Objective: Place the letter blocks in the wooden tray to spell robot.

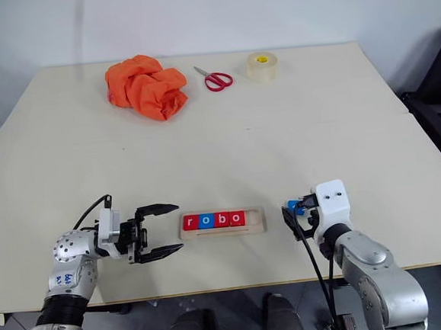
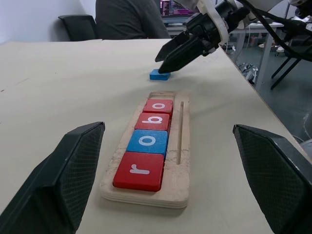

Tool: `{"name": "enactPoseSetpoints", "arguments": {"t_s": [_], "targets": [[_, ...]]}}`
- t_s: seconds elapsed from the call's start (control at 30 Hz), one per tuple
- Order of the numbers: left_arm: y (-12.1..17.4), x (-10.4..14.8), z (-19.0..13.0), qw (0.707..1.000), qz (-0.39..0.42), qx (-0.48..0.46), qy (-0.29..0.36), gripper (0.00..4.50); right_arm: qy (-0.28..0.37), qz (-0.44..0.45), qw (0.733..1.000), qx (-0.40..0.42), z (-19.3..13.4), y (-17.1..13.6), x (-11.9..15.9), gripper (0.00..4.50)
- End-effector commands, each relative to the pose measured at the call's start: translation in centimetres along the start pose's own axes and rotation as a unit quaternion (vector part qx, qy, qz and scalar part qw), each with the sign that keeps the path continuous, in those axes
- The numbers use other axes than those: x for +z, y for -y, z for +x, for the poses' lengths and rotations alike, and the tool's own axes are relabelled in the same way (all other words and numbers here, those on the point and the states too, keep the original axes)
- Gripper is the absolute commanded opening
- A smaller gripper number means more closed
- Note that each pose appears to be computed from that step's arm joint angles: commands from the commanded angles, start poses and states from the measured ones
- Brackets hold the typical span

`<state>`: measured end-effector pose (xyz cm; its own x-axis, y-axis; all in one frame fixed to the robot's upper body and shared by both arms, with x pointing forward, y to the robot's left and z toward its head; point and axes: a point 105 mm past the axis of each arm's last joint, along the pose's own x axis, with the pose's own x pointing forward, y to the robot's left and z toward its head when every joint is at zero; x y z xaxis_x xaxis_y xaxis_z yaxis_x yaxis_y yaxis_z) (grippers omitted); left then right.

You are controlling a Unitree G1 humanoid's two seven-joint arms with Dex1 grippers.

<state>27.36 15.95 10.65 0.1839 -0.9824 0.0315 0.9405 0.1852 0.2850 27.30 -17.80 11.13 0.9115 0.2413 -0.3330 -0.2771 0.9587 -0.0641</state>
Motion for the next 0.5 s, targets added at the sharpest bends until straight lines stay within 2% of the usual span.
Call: {"name": "enactPoseSetpoints", "arguments": {"t_s": [0.03, 0.3, 0.5], "targets": [[0.2, 0.5, -0.1, 1.000, 0.016, 0.005, 0.006, 4.50, 0.012, -0.070, 0.995, 0.069, -0.6, -0.5, 1.3, 4.47], [0.6, 0.4, 0.2, 1.000, 0.015, 0.015, 0.011, 4.50, -0.046, -0.231, 0.947, 0.220, 0.0, 1.1, 0.9, 4.47], [1.1, 0.3, 0.1, 0.999, 0.014, 0.029, 0.012, 4.50, -0.078, -0.282, 0.919, 0.266, 1.8, 3.0, 0.5, 4.47]]}}
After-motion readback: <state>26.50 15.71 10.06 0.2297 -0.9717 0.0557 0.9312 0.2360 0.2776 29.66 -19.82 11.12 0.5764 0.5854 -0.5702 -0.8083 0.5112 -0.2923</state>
